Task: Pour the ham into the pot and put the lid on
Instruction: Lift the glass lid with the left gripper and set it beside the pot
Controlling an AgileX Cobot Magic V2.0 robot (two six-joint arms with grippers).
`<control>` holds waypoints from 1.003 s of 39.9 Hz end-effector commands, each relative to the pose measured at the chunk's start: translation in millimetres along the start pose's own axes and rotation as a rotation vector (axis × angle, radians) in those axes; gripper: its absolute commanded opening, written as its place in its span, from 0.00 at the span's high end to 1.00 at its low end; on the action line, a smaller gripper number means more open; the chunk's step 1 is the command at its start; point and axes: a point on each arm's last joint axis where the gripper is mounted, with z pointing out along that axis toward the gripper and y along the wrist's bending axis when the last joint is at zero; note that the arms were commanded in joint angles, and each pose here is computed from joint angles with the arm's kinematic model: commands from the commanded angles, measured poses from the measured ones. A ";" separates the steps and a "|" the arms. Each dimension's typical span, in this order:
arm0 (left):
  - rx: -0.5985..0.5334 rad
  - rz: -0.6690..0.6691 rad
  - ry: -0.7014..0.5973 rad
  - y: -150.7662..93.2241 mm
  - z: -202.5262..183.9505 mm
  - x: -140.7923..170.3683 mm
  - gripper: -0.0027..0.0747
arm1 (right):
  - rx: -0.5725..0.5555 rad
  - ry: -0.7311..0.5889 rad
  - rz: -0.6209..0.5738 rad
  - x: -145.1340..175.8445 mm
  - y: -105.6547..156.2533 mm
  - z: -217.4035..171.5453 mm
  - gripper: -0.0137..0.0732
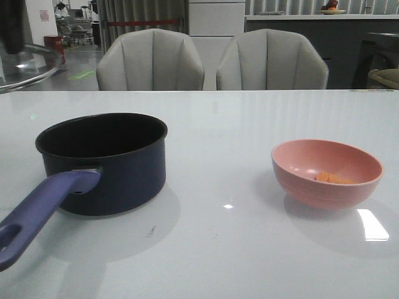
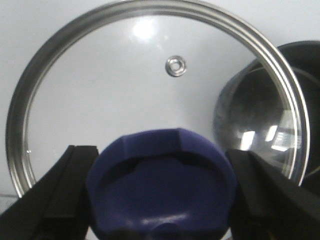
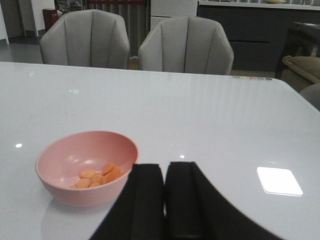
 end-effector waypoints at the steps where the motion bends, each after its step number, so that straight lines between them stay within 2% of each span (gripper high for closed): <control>1: -0.009 -0.054 -0.078 31.3 -20.2 10.9 0.70 | -0.001 -0.106 -0.014 -10.1 0.4 -2.3 0.66; 7: 0.067 -0.090 -0.061 51.5 5.6 26.3 0.70 | -0.001 -0.106 -0.014 -10.1 0.4 -2.3 0.66; 13: 0.058 -0.115 -0.066 58.9 31.9 35.9 0.70 | -0.001 -0.106 -0.014 -10.1 0.4 -2.3 0.66; 19: 0.056 -0.118 -0.095 59.1 52.4 39.4 0.70 | -0.001 -0.106 -0.014 -10.1 0.4 -2.3 0.66; 28: 0.049 -0.116 0.023 57.7 96.7 38.1 0.70 | -0.001 -0.106 -0.014 -10.1 0.4 -2.3 0.66; 35: 0.047 -0.114 0.065 57.1 115.7 38.2 0.69 | -0.001 -0.106 -0.014 -10.1 0.4 -2.3 0.66; 37: 0.047 -0.111 0.073 57.0 119.4 38.3 0.69 | -0.001 -0.106 -0.014 -10.1 0.4 -2.3 0.66; 40: 0.046 -0.109 0.084 56.9 124.3 38.6 0.62 | -0.001 -0.106 -0.014 -10.1 0.4 -2.3 0.66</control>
